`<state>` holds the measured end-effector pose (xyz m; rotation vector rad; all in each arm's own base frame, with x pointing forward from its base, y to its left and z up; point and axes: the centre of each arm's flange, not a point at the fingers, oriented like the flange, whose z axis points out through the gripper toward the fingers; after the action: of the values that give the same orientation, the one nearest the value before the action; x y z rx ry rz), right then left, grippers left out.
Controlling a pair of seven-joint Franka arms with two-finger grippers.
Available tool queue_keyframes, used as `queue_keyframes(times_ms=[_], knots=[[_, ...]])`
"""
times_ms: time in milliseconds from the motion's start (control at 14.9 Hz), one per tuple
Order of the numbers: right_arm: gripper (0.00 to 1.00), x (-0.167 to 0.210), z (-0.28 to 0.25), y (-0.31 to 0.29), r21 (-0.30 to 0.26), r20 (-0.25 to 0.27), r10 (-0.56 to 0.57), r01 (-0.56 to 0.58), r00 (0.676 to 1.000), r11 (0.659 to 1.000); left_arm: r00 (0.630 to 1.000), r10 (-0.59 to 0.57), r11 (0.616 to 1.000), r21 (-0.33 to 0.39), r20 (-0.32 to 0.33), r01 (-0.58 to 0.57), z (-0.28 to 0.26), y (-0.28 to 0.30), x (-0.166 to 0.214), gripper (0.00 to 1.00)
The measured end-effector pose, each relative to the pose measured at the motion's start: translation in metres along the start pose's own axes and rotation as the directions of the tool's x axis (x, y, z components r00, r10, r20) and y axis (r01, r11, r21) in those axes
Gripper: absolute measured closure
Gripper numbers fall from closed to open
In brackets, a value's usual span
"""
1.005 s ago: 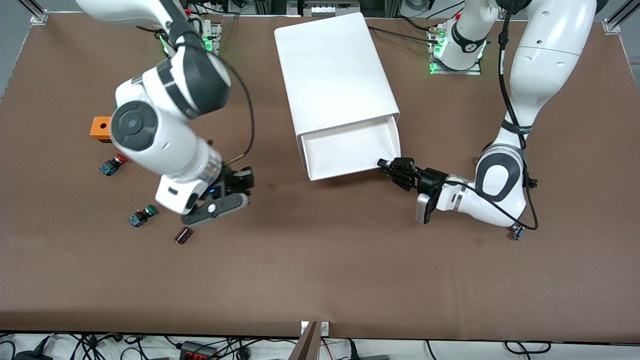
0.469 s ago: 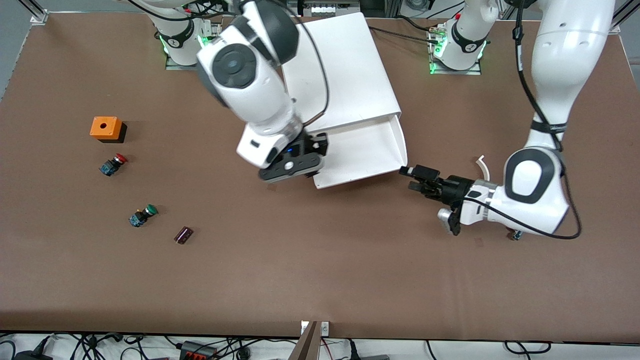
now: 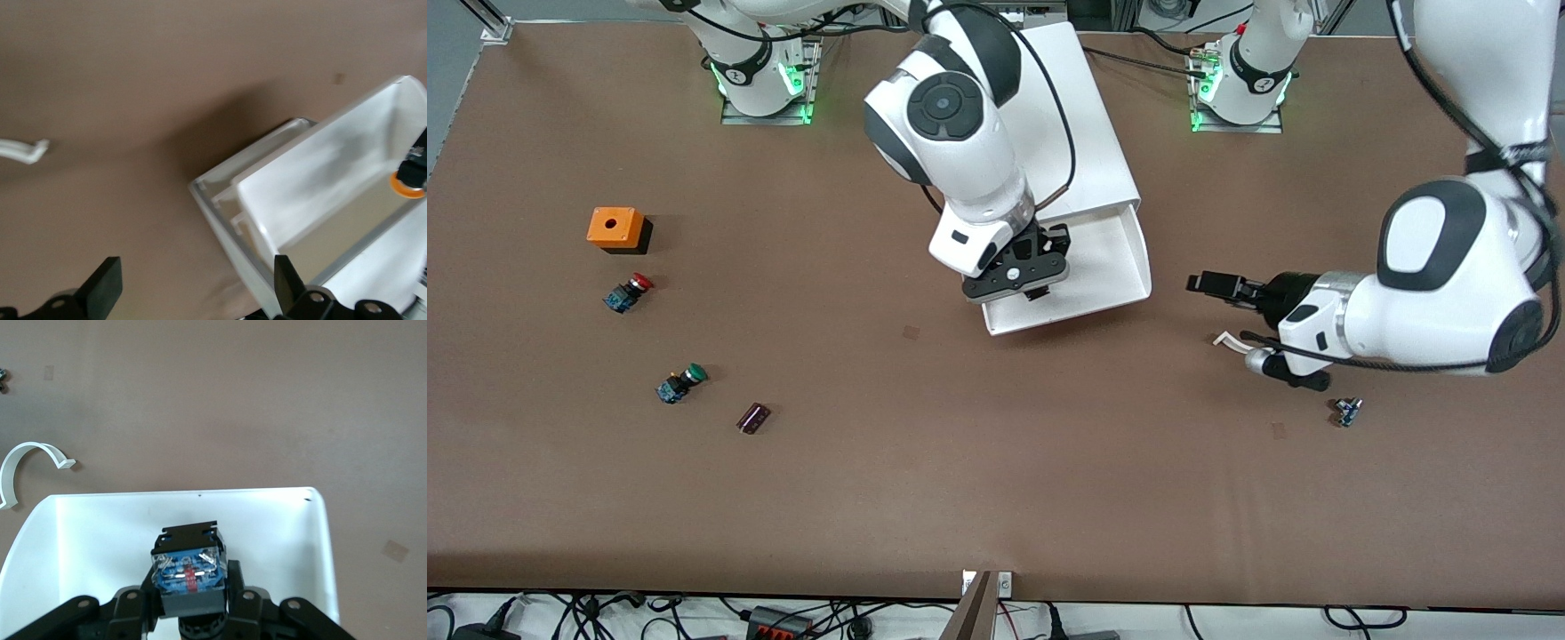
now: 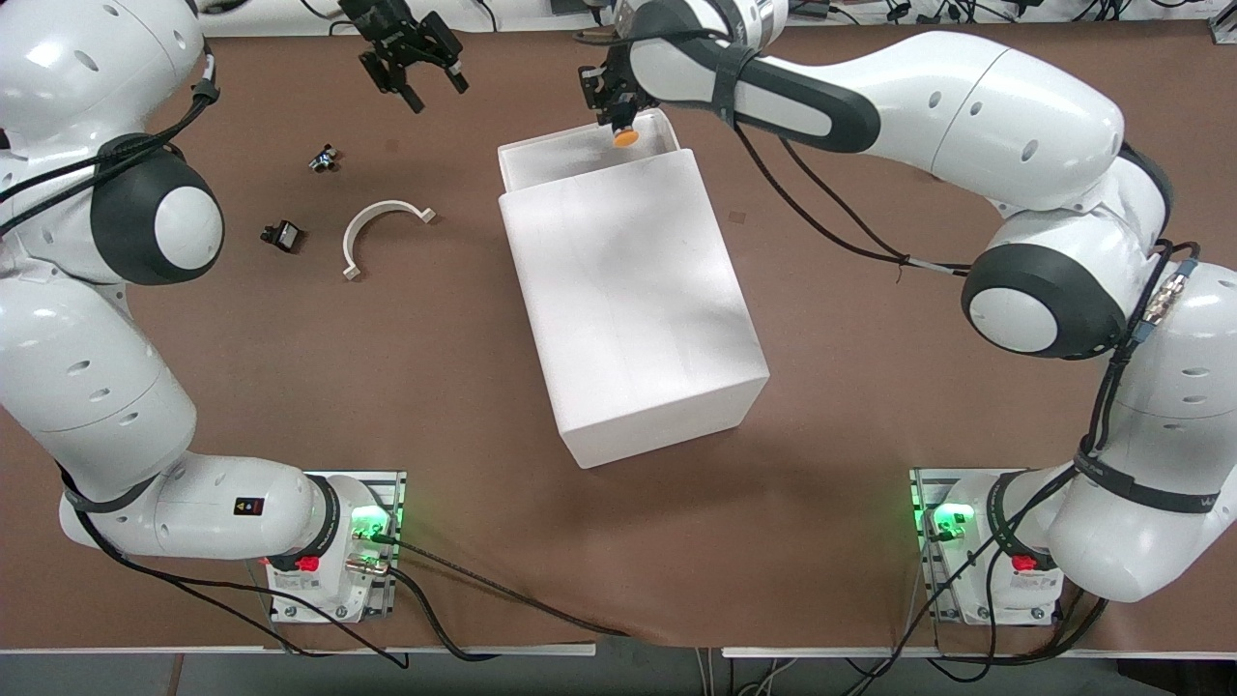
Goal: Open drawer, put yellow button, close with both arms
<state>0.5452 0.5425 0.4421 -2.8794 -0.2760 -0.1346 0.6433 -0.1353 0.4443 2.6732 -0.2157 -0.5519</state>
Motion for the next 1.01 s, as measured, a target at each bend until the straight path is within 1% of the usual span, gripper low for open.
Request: queue_keyframes(times_ms=[134, 201, 268, 402, 536, 737, 804, 1005], knots=[[0.59, 0.0, 0.011, 0.001, -0.006, 0.011, 0.006, -0.006, 1.0, 1.0, 1.0, -0.021, 0.985, 0.173, -0.018, 0.023, -0.023, 0.009, -0.012, 0.0], [0.59, 0.0, 0.017, 0.002, -0.009, 0.017, 0.007, -0.007, 1.0, 1.0, 0.999, -0.024, 0.971, 0.235, -0.043, 0.033, -0.034, 0.012, -0.016, 0.0], [0.59, -0.001, 0.023, 0.002, -0.013, 0.025, 0.006, -0.006, 1.0, 1.0, 0.997, -0.023, 0.961, 0.272, -0.073, 0.042, -0.046, 0.013, -0.017, 0.0], [0.59, -0.007, 0.038, -0.004, -0.019, 0.043, -0.001, 0.002, 0.999, 1.0, 0.991, -0.025, 0.953, 0.296, -0.132, 0.063, -0.059, 0.008, -0.012, 0.0], [0.59, -0.017, 0.048, -0.015, -0.023, 0.055, 0.001, 0.001, 0.998, 1.0, 0.987, -0.056, 0.95, 0.296, -0.148, 0.098, -0.056, -0.003, -0.003, 0.0], [0.59, -0.024, 0.049, -0.025, -0.022, 0.058, -0.002, 0.003, 0.998, 1.0, 0.978, -0.134, 0.943, 0.284, -0.159, 0.175, -0.047, -0.011, 0.005, 0.0], [0.52, -0.024, 0.049, -0.024, -0.023, 0.057, -0.001, 0.002, 0.998, 1.0, 0.975, -0.153, 0.94, 0.281, -0.164, 0.195, -0.046, -0.011, 0.006, 0.0], [0.26, -0.022, 0.047, -0.023, -0.023, 0.052, 0.004, -0.003, 0.999, 1.0, 0.966, -0.19, 0.933, 0.274, -0.177, 0.234, -0.046, -0.008, 0.006, 0.0]])
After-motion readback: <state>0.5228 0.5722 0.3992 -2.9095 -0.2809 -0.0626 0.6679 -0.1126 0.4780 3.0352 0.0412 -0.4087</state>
